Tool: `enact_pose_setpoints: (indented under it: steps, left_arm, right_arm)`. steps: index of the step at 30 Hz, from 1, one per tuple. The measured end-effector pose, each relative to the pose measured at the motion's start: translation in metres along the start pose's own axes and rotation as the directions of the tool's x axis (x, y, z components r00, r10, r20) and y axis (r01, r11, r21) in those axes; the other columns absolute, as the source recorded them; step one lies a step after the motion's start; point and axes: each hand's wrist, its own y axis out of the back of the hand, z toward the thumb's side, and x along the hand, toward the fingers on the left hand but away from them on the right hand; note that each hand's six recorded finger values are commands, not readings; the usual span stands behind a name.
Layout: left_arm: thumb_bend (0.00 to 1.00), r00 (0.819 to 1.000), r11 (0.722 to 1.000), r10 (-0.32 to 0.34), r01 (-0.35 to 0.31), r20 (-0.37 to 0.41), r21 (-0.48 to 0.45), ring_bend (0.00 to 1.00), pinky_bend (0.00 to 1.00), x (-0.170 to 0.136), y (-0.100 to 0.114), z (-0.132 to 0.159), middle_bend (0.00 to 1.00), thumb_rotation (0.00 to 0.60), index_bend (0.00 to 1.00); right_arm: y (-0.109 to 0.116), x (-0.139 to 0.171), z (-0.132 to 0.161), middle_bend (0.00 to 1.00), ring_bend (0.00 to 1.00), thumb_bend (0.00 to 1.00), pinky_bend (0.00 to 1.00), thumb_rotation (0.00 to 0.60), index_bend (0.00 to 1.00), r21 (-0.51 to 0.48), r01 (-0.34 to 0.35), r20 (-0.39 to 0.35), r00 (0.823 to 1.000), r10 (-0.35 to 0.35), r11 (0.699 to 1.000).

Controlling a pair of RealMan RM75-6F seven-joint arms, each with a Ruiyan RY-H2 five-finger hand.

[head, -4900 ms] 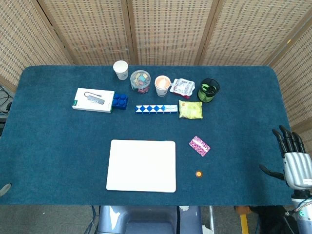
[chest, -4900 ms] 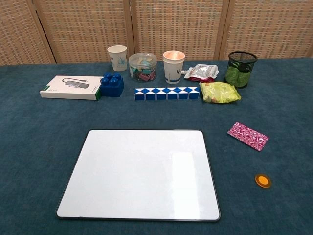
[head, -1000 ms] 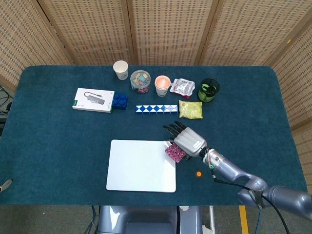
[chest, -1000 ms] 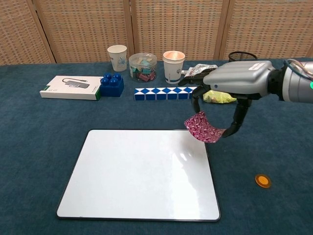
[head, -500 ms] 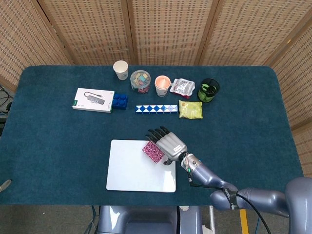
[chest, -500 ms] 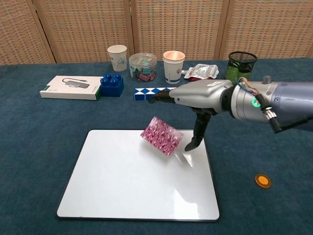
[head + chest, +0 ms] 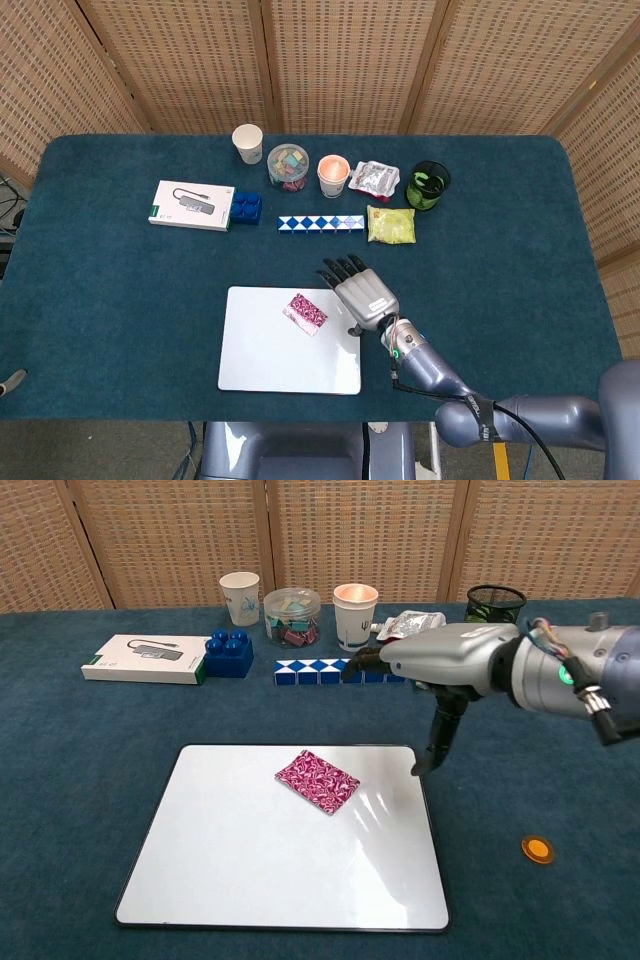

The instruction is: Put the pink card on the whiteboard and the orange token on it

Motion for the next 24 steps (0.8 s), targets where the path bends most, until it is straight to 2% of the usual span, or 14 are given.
enact_pose_setpoints:
  steps: [1, 3, 6, 17, 24]
  left_arm:
    - [0.00, 1.000, 1.000, -0.001, 0.001, 0.001, 0.001, 0.00, 0.00, 0.000, 0.000, 0.000, 0.00, 0.600, 0.00]
    - [0.00, 1.000, 1.000, 0.000, 0.000, 0.003, 0.003, 0.00, 0.00, 0.000, 0.000, 0.001, 0.00, 0.600, 0.00]
    - [0.00, 1.000, 1.000, 0.002, -0.002, 0.003, 0.004, 0.00, 0.00, -0.001, 0.000, 0.001, 0.00, 0.600, 0.00]
    - [0.00, 1.000, 1.000, -0.006, 0.006, 0.007, 0.017, 0.00, 0.00, -0.001, -0.004, 0.004, 0.00, 0.600, 0.00]
    - [0.00, 1.000, 1.000, -0.010, 0.010, 0.009, 0.020, 0.00, 0.00, -0.001, -0.005, 0.005, 0.00, 0.600, 0.00]
  right_arm:
    - [-0.003, 0.003, -0.002, 0.00, 0.00, 0.07, 0.00, 0.600, 0.30, 0.014, -0.004, -0.003, 1.000, 0.004, 1.000]
    - [-0.009, 0.011, -0.008, 0.00, 0.00, 0.16, 0.00, 0.600, 0.37, 0.049, -0.011, -0.010, 1.000, 0.011, 0.999]
    - [-0.020, 0.022, -0.016, 0.00, 0.00, 0.25, 0.00, 0.600, 0.38, 0.095, -0.018, -0.021, 1.000, 0.020, 0.995]
    - [-0.068, 0.067, -0.052, 0.00, 0.00, 0.31, 0.00, 0.600, 0.40, 0.132, -0.045, -0.059, 0.997, 0.053, 0.990]
    - [-0.083, 0.085, -0.068, 0.00, 0.00, 0.31, 0.00, 0.600, 0.40, 0.101, -0.061, -0.051, 0.996, 0.066, 0.993]
